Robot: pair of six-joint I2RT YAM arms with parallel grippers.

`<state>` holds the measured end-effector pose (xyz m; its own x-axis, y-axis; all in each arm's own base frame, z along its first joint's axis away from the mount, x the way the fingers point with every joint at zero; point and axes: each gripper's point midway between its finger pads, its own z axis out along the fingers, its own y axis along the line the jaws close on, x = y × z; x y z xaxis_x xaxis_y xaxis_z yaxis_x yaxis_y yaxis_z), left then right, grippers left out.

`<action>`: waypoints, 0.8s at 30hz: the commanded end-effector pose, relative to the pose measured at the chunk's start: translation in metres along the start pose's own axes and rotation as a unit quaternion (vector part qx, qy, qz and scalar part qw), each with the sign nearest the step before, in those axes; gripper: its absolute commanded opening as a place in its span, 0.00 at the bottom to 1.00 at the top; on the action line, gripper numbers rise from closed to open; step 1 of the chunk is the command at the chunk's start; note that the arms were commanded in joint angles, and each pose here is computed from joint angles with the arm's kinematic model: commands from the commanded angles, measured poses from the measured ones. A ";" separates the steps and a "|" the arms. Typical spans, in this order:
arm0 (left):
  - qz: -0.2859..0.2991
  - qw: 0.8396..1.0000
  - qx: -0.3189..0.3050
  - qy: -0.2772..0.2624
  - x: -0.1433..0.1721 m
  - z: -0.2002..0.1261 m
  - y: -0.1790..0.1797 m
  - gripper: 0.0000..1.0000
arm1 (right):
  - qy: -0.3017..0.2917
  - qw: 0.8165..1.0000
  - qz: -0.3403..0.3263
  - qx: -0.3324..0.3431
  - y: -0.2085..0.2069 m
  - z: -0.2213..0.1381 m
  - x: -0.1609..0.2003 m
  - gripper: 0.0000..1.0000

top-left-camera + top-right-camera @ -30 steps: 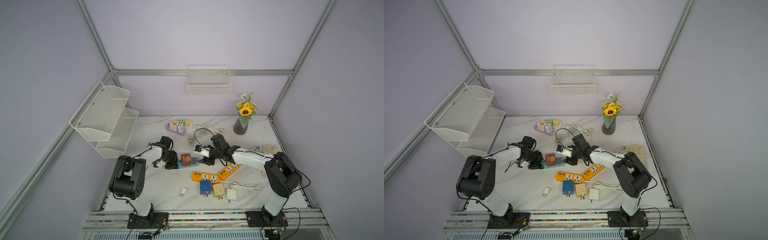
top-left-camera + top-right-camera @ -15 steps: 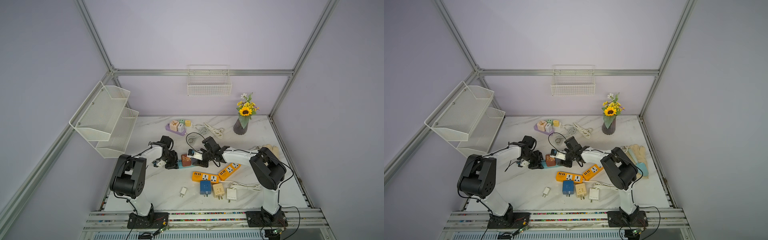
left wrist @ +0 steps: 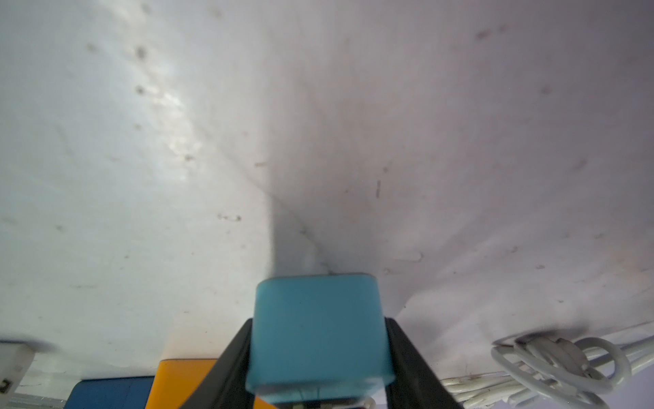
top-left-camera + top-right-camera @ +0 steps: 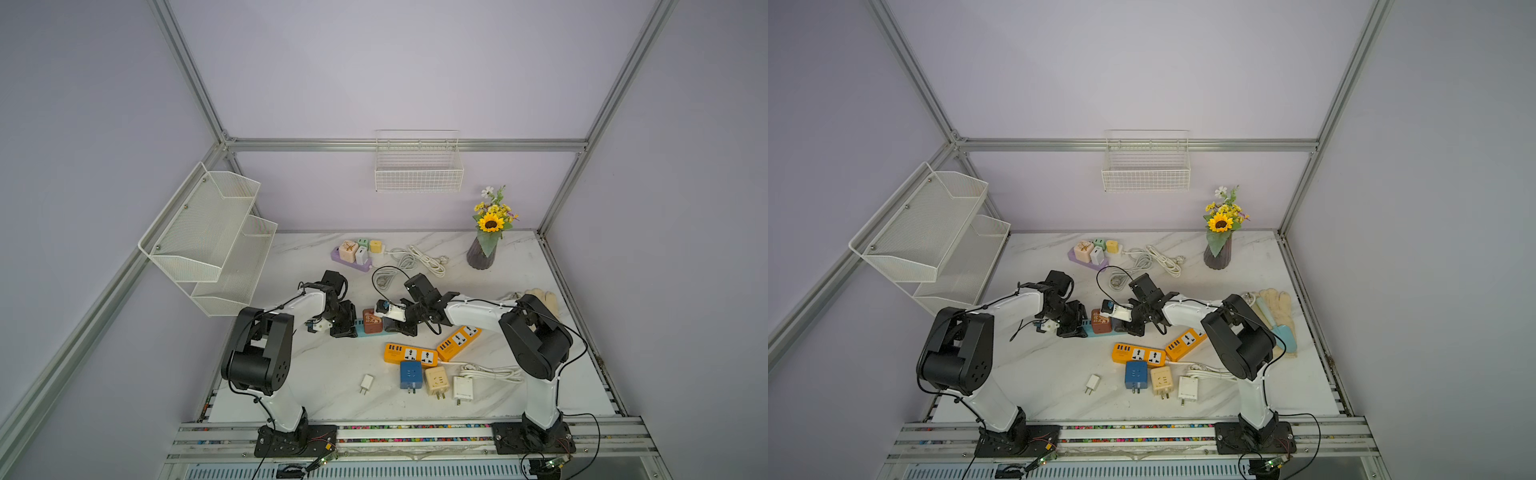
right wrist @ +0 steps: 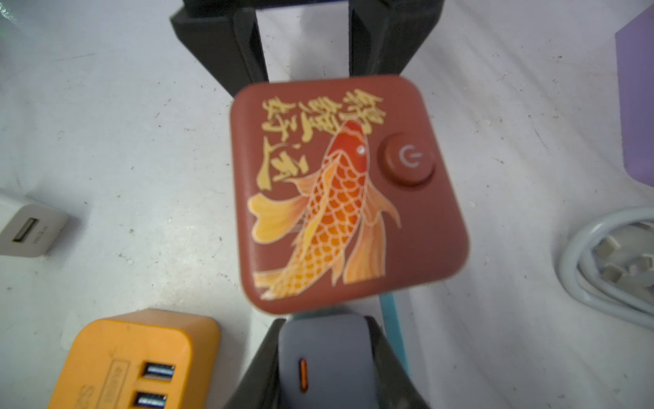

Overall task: Pull the plug off the socket
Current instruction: Remove the plug from the socket.

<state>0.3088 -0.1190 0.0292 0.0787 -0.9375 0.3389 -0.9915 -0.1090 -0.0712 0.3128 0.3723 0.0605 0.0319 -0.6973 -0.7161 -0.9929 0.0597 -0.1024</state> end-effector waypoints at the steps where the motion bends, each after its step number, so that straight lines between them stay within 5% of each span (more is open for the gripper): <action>1: -0.018 0.994 -0.066 -0.080 -0.036 0.017 0.034 0.16 | -0.022 1.000 -0.016 0.005 -0.006 -0.011 -0.025 0.21; 24: -0.006 0.992 -0.067 -0.106 -0.038 0.023 0.033 0.07 | -0.060 0.996 0.056 -0.035 -0.011 -0.035 -0.046 0.19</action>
<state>0.3105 -0.1194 0.0284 0.0700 -0.9524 0.2968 -0.9929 -0.0953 -0.0717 0.3197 0.3760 0.0944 -0.0805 -0.6283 -0.7738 -0.9960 0.0810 0.0378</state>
